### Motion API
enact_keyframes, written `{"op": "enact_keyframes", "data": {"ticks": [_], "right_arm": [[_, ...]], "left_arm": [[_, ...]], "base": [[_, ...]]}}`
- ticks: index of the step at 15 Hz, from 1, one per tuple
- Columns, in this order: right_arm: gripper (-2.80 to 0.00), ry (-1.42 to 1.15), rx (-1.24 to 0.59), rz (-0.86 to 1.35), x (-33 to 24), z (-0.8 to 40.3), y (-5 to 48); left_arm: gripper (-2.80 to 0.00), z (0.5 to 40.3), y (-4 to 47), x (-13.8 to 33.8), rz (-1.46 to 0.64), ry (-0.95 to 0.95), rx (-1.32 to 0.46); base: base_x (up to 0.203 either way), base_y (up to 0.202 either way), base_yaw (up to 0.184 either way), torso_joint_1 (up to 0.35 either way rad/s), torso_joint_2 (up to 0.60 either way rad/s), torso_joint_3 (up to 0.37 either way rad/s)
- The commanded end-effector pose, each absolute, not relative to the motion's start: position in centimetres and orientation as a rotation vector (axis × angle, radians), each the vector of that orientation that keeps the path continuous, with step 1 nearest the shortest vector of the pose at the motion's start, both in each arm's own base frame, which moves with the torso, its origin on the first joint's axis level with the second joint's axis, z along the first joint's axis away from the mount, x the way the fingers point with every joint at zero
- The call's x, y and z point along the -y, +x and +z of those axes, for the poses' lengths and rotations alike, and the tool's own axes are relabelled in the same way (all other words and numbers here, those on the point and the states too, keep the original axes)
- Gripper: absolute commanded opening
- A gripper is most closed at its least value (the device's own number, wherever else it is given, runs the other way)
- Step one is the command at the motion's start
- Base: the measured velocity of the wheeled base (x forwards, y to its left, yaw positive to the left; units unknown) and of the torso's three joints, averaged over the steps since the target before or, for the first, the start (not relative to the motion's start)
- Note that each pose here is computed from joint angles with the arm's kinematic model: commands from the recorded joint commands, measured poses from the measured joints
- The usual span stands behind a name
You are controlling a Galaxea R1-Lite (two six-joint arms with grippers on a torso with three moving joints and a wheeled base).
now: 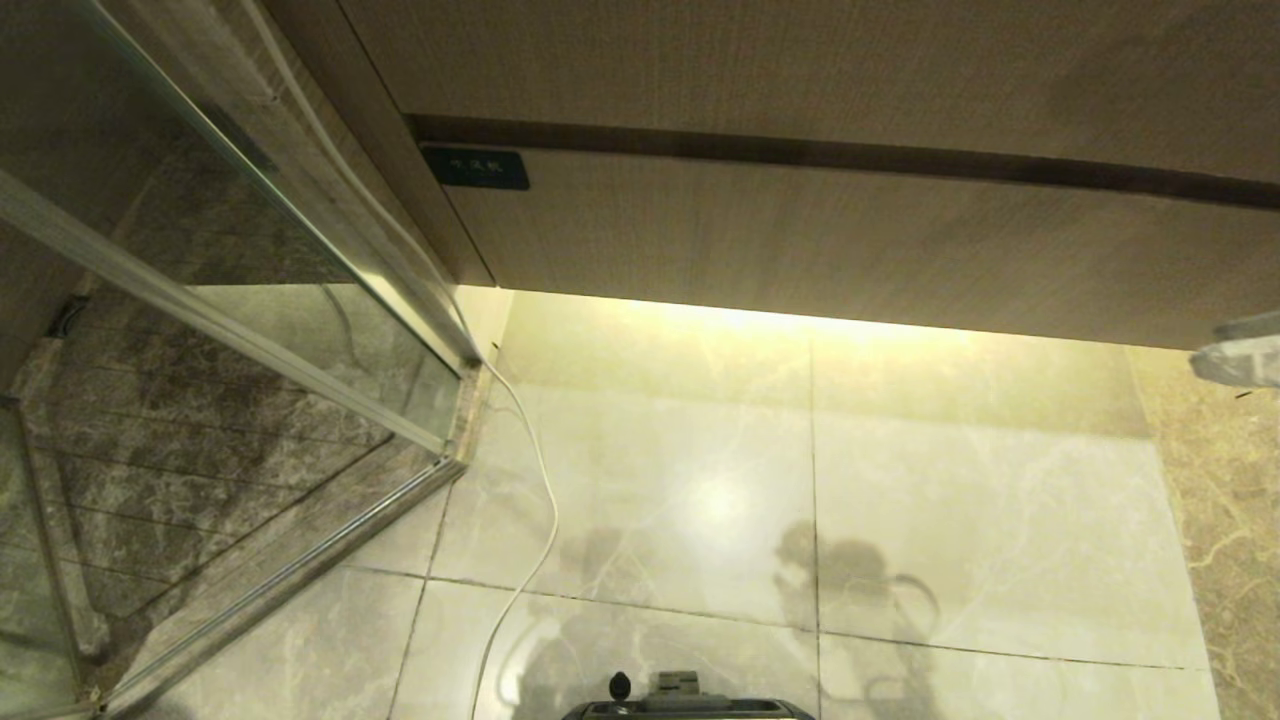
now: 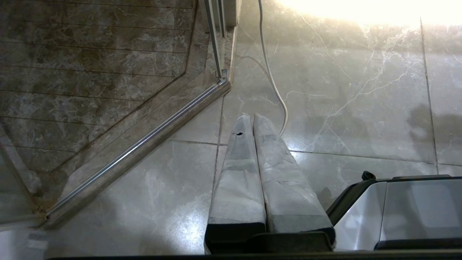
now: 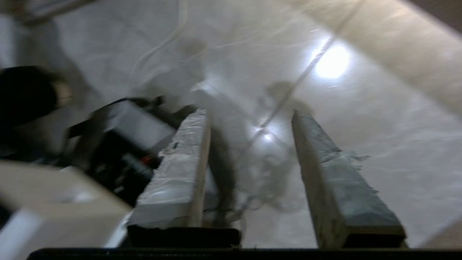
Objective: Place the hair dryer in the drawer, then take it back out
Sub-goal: Pull open the drawer
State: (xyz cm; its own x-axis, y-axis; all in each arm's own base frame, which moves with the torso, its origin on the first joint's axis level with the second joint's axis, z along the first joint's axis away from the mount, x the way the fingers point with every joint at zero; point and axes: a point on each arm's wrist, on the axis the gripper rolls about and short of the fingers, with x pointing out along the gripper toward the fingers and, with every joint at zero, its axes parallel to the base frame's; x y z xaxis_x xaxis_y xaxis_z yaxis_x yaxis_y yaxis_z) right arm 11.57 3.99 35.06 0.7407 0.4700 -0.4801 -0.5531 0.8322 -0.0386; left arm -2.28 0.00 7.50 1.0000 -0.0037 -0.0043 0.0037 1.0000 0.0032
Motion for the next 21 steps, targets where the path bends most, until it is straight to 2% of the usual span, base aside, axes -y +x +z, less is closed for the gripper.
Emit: {"op": "enact_keyframes", "data": {"ticks": [1, 4, 9, 17, 21], "right_arm": [[0.00, -0.259, -0.471, 0.483, -5.5, 33.8, 16.0], [0.00, -0.426, -0.411, 0.517, -5.8, 32.5, 17.3], [0.00, -0.845, -0.264, 0.516, -4.3, 31.8, 19.0], [0.00, -1.013, 0.015, 0.450, -3.2, 30.4, 23.0], [0.00, -1.039, 0.034, 0.478, -2.8, 29.9, 23.8]], "left_arm": [[-2.80, 7.5, -2.3, 0.0, -0.003, 0.003, -0.006], [-2.80, 7.5, -2.3, 0.0, -0.003, 0.003, -0.005], [-2.80, 7.5, -2.3, 0.0, -0.004, 0.003, -0.005], [-2.80, 7.5, -2.3, 0.0, -0.003, 0.003, -0.006], [-2.80, 7.5, -2.3, 0.0, -0.003, 0.003, -0.005]], "base": [[0.000, 0.000, 0.000, 0.000, 0.00, 0.000], [0.000, 0.000, 0.000, 0.000, 0.00, 0.000], [0.000, 0.000, 0.000, 0.000, 0.00, 0.000], [0.000, 0.000, 0.000, 0.000, 0.00, 0.000], [0.000, 0.000, 0.000, 0.000, 0.00, 0.000]]}}
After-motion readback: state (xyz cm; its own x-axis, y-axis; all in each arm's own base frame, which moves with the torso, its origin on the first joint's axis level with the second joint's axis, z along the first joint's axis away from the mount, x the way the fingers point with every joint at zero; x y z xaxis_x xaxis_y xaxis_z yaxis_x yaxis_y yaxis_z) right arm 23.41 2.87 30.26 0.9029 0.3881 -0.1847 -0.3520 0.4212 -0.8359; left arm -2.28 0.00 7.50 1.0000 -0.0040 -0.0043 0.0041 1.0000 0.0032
